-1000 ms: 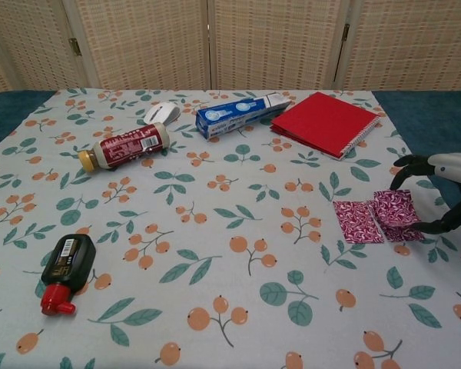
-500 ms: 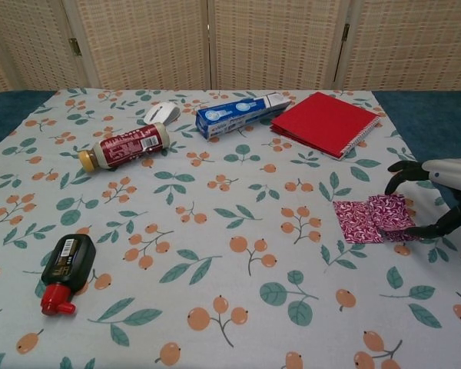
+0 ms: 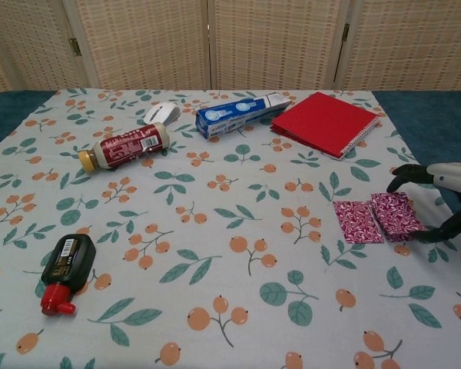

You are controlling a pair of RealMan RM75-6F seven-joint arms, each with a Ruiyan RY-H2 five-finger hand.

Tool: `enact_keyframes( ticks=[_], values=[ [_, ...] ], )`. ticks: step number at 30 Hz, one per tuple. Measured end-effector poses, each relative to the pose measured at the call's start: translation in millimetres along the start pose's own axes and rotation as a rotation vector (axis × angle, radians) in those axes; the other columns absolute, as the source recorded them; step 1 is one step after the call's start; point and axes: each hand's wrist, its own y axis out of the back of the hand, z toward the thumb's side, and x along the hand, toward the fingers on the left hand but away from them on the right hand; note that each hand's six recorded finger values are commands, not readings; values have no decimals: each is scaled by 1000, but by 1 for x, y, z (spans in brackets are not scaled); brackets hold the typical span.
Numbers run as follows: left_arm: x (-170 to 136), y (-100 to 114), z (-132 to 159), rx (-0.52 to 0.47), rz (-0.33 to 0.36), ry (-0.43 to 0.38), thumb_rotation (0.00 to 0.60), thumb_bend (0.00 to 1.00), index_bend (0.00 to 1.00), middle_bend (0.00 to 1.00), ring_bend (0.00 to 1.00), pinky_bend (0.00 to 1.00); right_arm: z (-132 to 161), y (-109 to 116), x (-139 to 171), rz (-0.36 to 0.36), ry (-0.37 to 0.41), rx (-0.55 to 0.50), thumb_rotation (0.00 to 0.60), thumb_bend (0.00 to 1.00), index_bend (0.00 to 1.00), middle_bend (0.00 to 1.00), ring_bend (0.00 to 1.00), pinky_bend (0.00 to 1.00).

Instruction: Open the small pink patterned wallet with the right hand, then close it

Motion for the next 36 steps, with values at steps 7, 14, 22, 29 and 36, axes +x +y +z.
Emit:
enact_keyframes(
  ticks=[7,14,22,29,36],
  values=[
    [-1,2,-3,-4,9,8,600,209,140,0,66,0,0,-3,-1,7,-4,11,471,323,151,52,0,0],
    [-1,2,-2,-3,9,3,600,209,140,0,65,0,-2,-6,-2,12,-10,14,468,323,133,52,0,0],
    [-3,2,-4,-3,9,8,600,208,141,0,66,0,2,-4,-1,4,0,-1,469,323,122,53,0,0],
    [-2,3,-1,-5,13,-1,600,208,141,0,66,0,24,-1,6,5,51,-14,470,323,122,52,0,0],
    [-3,3,-4,-6,12,3,600,209,141,0,66,0,38,0,0,5,51,5,468,323,122,52,0,0]
  ],
)
